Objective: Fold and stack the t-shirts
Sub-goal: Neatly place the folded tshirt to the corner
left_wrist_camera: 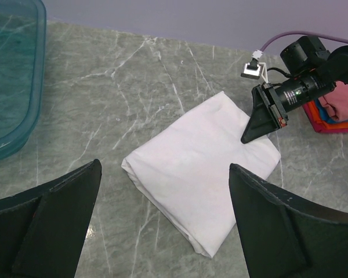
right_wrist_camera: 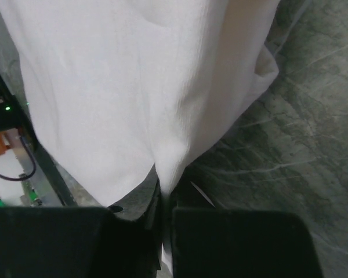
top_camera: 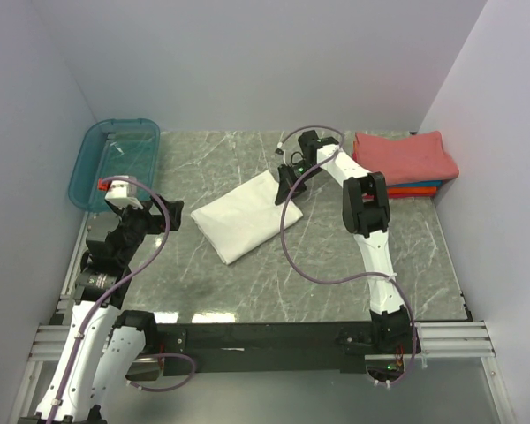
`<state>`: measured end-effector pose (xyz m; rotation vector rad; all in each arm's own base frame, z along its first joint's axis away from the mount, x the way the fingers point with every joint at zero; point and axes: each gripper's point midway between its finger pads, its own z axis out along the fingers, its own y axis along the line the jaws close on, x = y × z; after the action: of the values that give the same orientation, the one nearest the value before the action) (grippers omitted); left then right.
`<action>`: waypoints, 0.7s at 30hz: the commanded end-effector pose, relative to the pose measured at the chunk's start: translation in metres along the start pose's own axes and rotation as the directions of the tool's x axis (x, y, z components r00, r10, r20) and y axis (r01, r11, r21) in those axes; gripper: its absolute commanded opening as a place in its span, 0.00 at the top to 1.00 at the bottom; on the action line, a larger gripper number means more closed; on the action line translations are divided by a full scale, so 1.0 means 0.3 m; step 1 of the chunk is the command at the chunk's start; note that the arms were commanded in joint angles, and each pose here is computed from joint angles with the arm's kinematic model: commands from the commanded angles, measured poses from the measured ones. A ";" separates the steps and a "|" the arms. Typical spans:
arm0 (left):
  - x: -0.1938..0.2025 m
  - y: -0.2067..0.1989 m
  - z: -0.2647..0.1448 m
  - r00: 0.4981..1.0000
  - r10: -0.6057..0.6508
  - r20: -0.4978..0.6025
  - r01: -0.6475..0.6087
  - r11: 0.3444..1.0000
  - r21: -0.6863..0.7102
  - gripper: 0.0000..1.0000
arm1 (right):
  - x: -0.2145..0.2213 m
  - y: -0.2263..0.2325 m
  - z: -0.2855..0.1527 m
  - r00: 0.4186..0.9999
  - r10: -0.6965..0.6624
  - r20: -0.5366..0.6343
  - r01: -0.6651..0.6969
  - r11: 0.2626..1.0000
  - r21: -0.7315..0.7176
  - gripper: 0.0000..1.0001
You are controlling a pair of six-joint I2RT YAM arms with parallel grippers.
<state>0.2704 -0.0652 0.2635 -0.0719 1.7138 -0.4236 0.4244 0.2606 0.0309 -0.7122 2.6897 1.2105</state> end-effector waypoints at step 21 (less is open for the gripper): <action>-0.078 -0.069 -0.049 0.995 0.044 0.094 -0.054 0.994 0.098 0.04 | -0.203 0.048 -0.827 0.892 -0.399 0.213 0.069 0.585 0.808 1.00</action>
<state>0.2594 -0.0706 0.2791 -0.0263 1.6541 -0.4541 0.4802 0.1355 0.2022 -0.6011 2.3656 0.1647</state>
